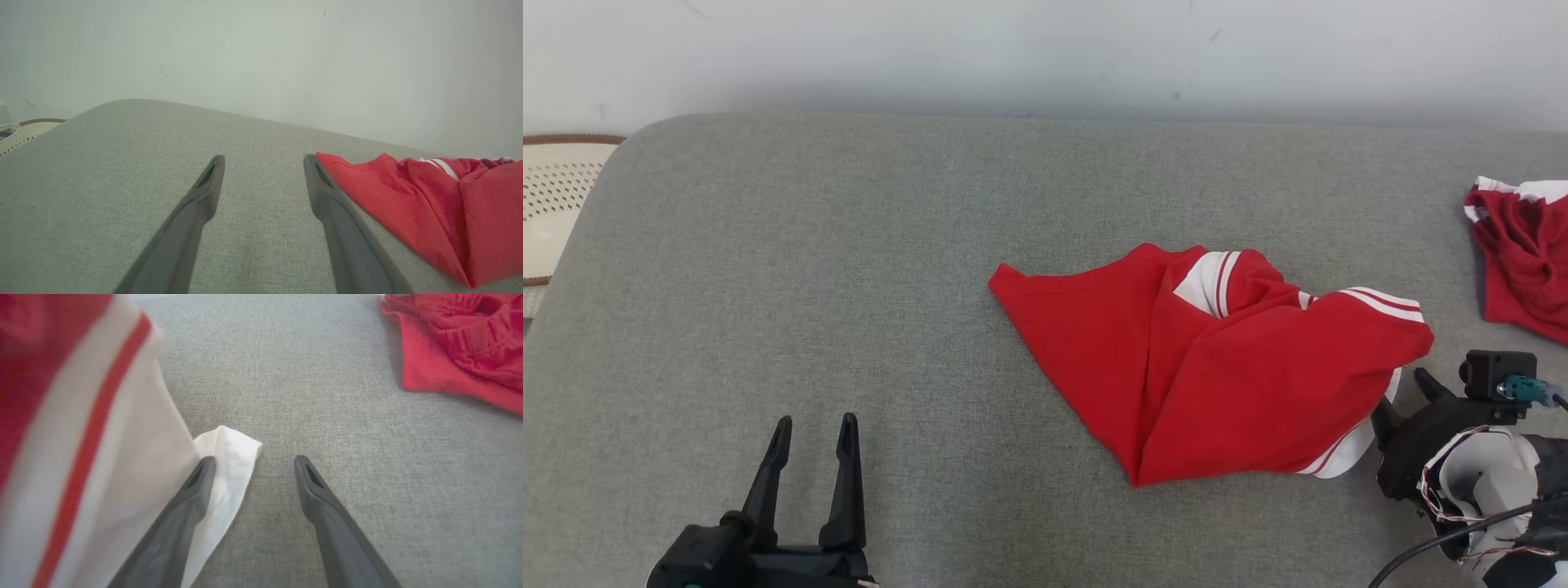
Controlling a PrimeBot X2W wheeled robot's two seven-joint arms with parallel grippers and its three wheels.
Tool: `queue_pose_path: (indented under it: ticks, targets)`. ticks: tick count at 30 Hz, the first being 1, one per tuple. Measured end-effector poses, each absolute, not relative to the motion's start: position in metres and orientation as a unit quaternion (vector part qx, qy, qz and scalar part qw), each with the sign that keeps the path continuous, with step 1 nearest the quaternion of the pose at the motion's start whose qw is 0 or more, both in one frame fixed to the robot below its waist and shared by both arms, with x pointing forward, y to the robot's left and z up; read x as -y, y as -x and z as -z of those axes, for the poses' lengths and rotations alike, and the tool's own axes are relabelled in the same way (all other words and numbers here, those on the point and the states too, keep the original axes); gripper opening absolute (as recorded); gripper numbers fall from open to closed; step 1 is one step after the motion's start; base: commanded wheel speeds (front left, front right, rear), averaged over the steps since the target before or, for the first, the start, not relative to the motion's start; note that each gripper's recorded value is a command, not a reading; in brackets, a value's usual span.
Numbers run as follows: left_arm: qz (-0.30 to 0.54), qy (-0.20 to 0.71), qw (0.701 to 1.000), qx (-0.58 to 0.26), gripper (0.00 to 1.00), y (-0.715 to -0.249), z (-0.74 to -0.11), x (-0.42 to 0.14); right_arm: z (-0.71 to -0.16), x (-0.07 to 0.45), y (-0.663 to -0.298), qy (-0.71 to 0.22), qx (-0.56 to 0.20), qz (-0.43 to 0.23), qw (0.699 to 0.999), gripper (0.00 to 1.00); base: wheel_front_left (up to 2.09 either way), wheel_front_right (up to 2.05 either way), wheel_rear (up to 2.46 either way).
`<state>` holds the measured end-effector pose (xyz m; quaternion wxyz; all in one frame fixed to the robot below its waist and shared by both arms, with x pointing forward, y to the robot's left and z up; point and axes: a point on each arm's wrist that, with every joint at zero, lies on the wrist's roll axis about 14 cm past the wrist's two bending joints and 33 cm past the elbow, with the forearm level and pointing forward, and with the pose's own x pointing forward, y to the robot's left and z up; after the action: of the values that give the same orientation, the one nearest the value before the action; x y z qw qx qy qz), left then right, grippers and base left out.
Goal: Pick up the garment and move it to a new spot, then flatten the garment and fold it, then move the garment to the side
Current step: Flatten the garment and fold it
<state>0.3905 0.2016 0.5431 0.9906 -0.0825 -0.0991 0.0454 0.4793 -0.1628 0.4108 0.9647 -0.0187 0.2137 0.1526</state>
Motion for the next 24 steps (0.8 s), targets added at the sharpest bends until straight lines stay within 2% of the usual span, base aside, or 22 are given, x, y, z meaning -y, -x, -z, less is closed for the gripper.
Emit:
queue_pose_path:
  ticks: [3, 4, 5, 6, 7, 17, 24]
  targets:
    - [-0.048, 0.081, 0.991, 0.097, 1.0, -0.391, -0.542, -0.203, -0.406, 0.158, -0.483, 0.022, -0.22, -0.157, 0.962, 1.0, 0.0, 0.0, 0.0]
    - [-0.049, 0.081, 0.991, 0.096, 1.0, -0.39, -0.541, -0.204, -0.406, 0.157, -0.485, 0.02, -0.219, -0.158, 0.962, 0.84, 0.0, 0.0, 0.0]
    - [-0.051, 0.081, 0.991, 0.095, 1.0, -0.39, -0.54, -0.206, -0.406, 0.155, -0.487, 0.019, -0.219, -0.16, 0.962, 0.42, 0.0, 0.0, 0.0]
    - [-0.053, 0.081, 0.991, 0.095, 1.0, -0.39, -0.54, -0.206, -0.406, 0.153, -0.488, 0.019, -0.216, -0.161, 0.963, 0.29, 0.0, 0.0, 0.0]
    - [-0.054, 0.08, 0.991, 0.094, 1.0, -0.39, -0.54, -0.207, -0.406, 0.152, -0.489, 0.019, -0.214, -0.163, 0.963, 0.0, 0.0, 0.0, 0.0]
    - [-0.057, 0.081, 0.991, 0.094, 1.0, -0.39, -0.54, -0.208, -0.413, 0.152, -0.489, 0.009, -0.184, -0.163, 0.969, 0.0, 0.0, 0.0, 0.0]
    - [-0.052, 0.085, 0.99, 0.102, 1.0, -0.385, -0.546, -0.204, -0.433, 0.159, -0.471, -0.035, -0.142, -0.153, 0.977, 0.0, 0.0, 0.0, 0.0]
